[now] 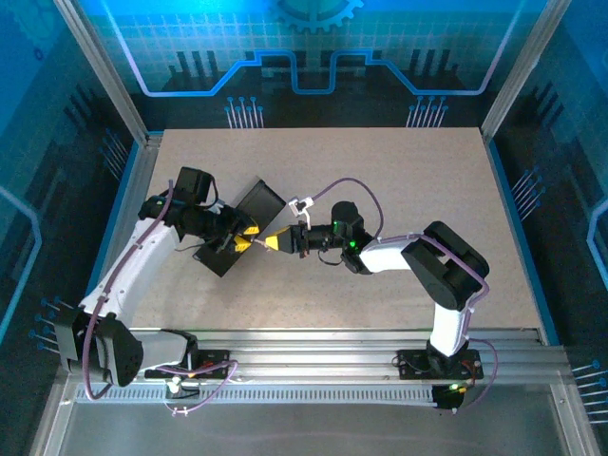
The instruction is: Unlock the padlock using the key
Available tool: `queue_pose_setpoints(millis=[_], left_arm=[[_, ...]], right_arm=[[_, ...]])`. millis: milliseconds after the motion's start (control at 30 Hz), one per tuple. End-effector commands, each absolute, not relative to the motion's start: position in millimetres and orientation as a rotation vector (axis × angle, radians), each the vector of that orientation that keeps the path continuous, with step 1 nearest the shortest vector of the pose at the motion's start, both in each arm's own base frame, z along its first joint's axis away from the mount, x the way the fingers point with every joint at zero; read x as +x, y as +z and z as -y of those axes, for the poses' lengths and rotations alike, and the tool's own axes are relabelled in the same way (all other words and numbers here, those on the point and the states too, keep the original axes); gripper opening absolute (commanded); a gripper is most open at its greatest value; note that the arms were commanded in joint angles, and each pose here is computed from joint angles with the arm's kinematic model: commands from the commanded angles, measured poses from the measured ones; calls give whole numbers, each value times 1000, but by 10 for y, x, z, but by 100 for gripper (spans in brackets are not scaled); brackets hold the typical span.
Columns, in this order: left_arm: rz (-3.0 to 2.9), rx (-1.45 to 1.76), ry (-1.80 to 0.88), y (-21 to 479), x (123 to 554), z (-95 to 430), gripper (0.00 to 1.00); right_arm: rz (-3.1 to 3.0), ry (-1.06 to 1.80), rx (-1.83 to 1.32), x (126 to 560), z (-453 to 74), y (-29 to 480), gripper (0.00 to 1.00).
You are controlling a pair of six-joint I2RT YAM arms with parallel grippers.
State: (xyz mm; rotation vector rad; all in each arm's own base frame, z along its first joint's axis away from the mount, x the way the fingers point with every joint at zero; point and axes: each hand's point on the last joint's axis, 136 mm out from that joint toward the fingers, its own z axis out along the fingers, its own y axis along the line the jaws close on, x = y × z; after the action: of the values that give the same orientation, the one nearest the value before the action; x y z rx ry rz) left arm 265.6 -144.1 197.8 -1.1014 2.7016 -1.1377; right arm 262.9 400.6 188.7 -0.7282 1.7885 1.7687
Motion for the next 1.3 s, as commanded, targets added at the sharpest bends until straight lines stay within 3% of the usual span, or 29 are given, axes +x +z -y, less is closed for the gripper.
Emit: queue_pose_setpoints(millis=[0, 1267], left_arm=[[-2639, -1036, -1223, 2188, 2668, 1475, 0], [-2615, -1062, -1237, 2198, 2693, 1470, 0]], right_arm=[[-1701, 1760, -746, 2615, -3990, 2114, 0], [-1681, 1761, -702, 2703, -4003, 2162, 0]])
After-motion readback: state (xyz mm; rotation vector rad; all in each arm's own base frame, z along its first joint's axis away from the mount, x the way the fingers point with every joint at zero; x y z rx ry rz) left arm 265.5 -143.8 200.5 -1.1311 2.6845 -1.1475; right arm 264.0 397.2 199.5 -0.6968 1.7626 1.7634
